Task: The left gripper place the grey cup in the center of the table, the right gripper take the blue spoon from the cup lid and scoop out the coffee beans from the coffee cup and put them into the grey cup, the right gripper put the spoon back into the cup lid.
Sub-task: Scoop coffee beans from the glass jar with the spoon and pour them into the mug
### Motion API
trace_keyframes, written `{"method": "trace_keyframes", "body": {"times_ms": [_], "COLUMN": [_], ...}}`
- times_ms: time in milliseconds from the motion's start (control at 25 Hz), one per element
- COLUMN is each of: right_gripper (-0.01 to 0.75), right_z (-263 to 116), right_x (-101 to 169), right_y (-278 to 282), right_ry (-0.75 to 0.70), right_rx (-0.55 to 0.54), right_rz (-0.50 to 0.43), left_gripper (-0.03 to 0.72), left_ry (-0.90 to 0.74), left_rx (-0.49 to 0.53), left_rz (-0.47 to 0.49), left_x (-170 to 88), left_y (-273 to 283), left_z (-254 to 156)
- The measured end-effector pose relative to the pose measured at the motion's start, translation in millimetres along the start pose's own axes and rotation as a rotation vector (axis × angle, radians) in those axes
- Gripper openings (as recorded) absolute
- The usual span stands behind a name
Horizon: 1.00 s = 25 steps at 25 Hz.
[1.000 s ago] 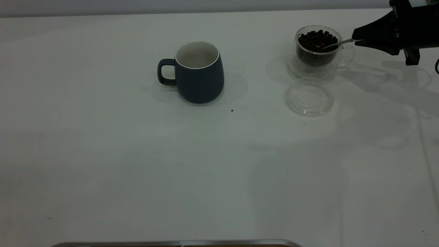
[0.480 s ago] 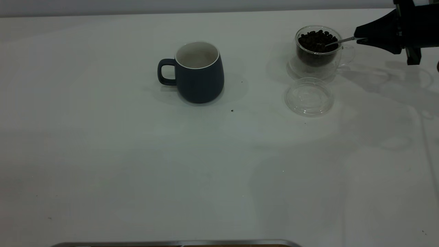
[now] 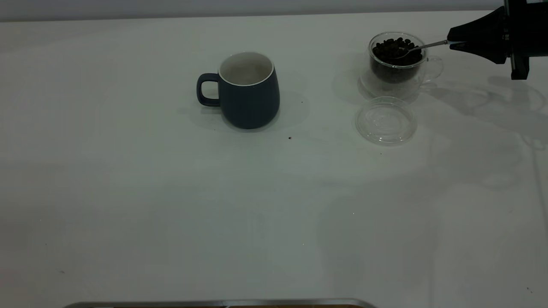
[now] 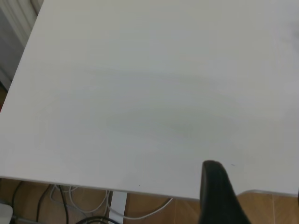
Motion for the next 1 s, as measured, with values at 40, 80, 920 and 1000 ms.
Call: {"method": "trace_keyframes", "body": {"times_ms": [40, 80, 920, 1000], "right_gripper": [0.095, 0.095, 0.096, 0.096], "right_z": [0.0, 0.6, 0.7, 0.6], "right_x": [0.0, -0.2, 12.0, 12.1], "right_y": [0.0, 0.7, 8.1, 8.1], "right_ry": [-0.004, -0.01, -0.081, -0.09], "right_rx": [0.0, -0.002, 0.014, 0.015], "right_rz": [0.0, 0.001, 0.105, 0.105], "left_gripper": [0.474, 0.474, 0.474, 0.474], "left_ry": [0.0, 0.001, 0.004, 0.004], "left_rx": [0.0, 0.0, 0.0, 0.0], "left_rz": [0.0, 0.0, 0.0, 0.0], "left_x": [0.0, 0.0, 0.0, 0.0], "left_y": [0.0, 0.0, 0.0, 0.0], "left_z": [0.0, 0.0, 0.0, 0.0]}}
Point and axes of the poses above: a point on each arm's last joint axis where the gripper is mounted, y pointing back along that axis away from the gripper, x along the wrist's bending axis when the last joint is at zero, z = x × y, the point moved 6 cm from there along -y, pointing out along that axis toward the gripper, and after that the axes turned 4 degrees about -y, right-handed, at the moved point
